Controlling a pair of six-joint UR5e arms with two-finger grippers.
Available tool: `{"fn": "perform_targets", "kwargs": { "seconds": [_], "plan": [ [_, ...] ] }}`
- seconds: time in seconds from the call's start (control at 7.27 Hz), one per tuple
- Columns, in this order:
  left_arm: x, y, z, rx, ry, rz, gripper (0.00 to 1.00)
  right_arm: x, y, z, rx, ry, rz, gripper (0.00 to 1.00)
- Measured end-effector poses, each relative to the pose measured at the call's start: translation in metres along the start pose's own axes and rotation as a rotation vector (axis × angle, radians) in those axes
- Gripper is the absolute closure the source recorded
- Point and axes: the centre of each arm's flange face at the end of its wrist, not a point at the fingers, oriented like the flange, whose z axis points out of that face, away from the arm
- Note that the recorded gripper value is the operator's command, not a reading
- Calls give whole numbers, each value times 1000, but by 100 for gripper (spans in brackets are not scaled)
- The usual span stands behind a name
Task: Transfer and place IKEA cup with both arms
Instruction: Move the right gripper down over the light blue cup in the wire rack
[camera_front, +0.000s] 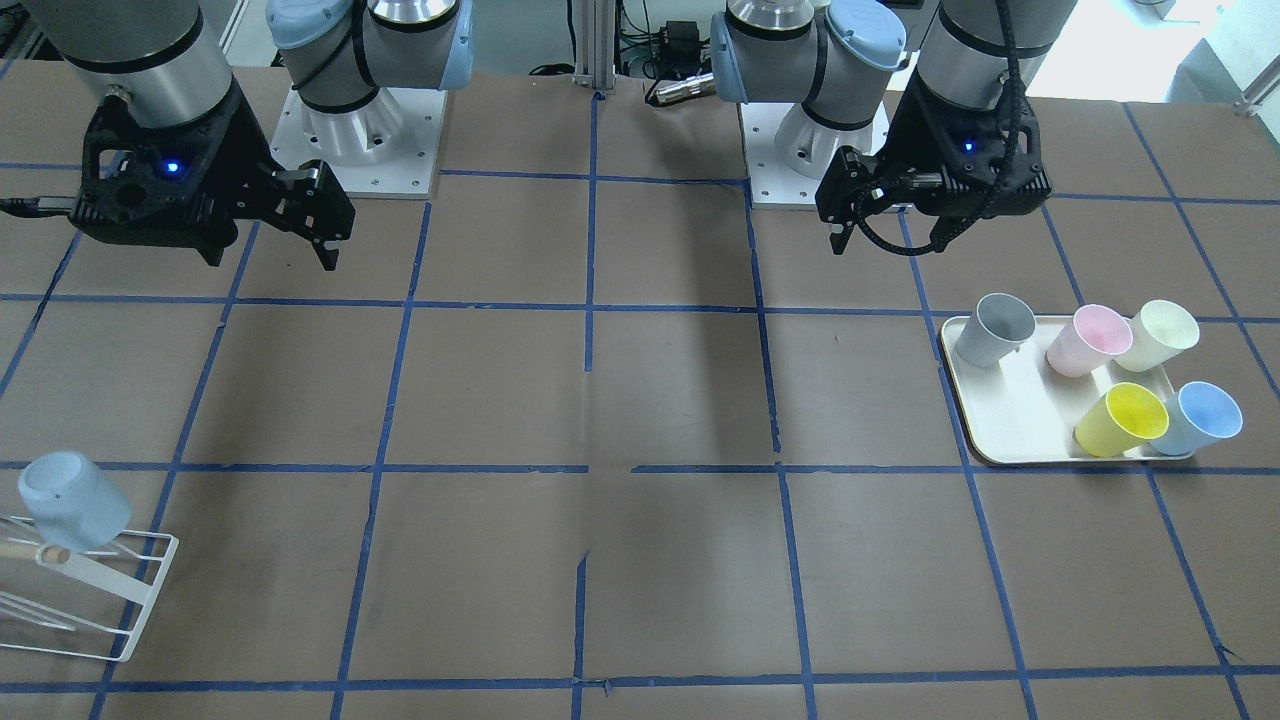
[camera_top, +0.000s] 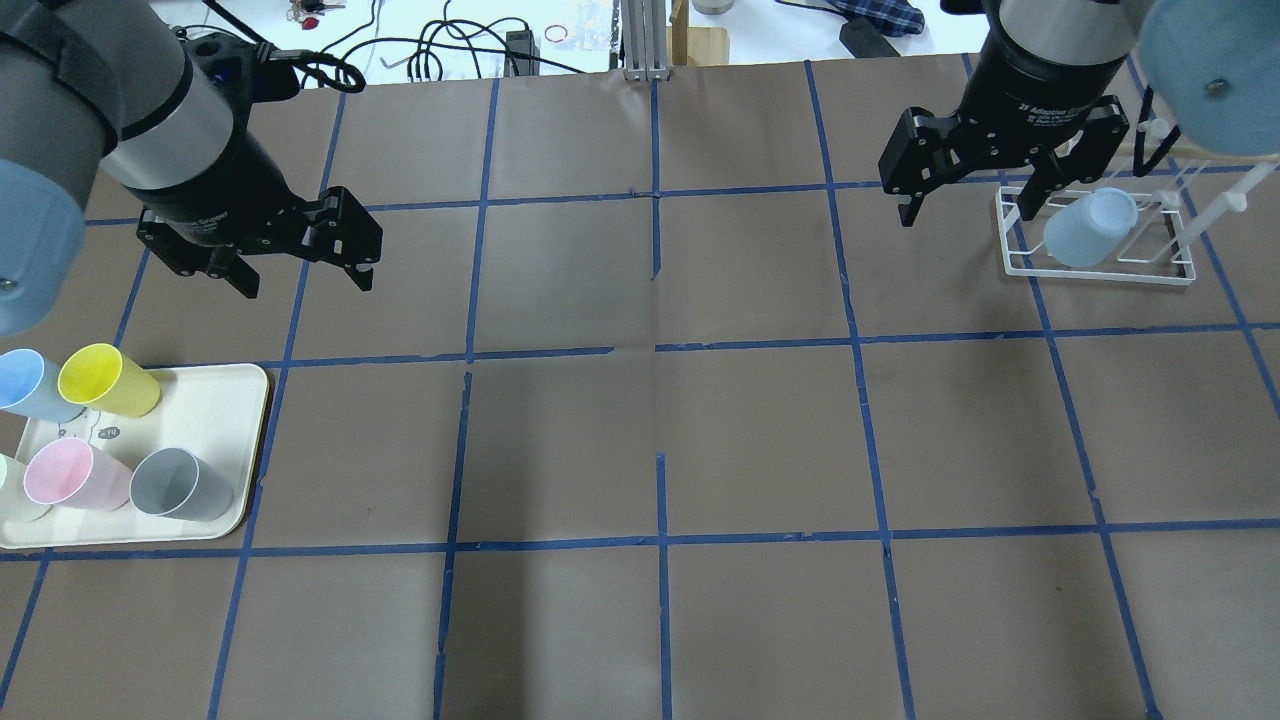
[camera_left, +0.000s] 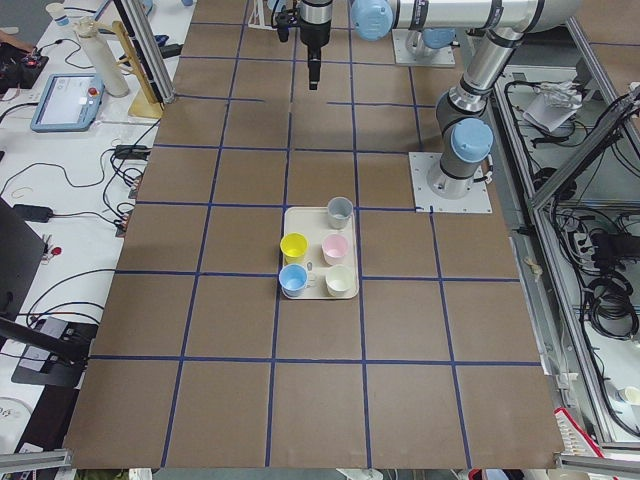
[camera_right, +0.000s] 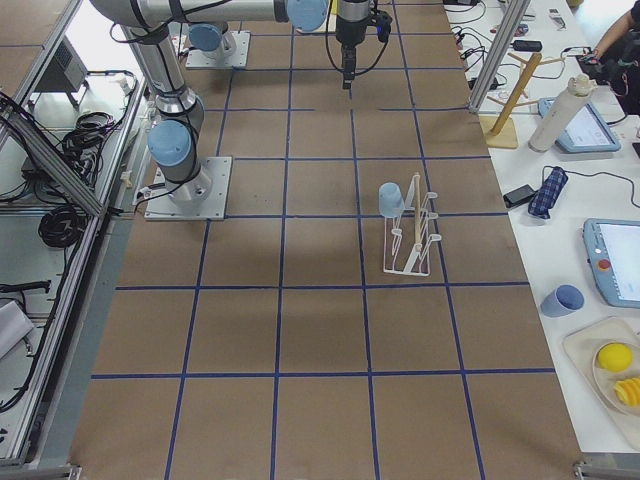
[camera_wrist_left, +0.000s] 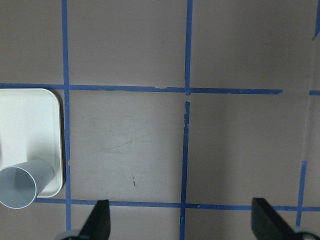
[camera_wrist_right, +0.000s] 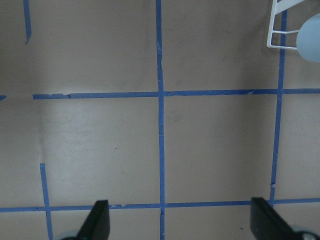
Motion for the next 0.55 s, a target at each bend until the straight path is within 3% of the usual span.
{"fn": "perform_targets", "kwargs": {
  "seconds": [0.55],
  "plan": [
    [0,1,1,-2,-1,0,0,-2,-3,2,8,-1,-11,0]
  ]
}}
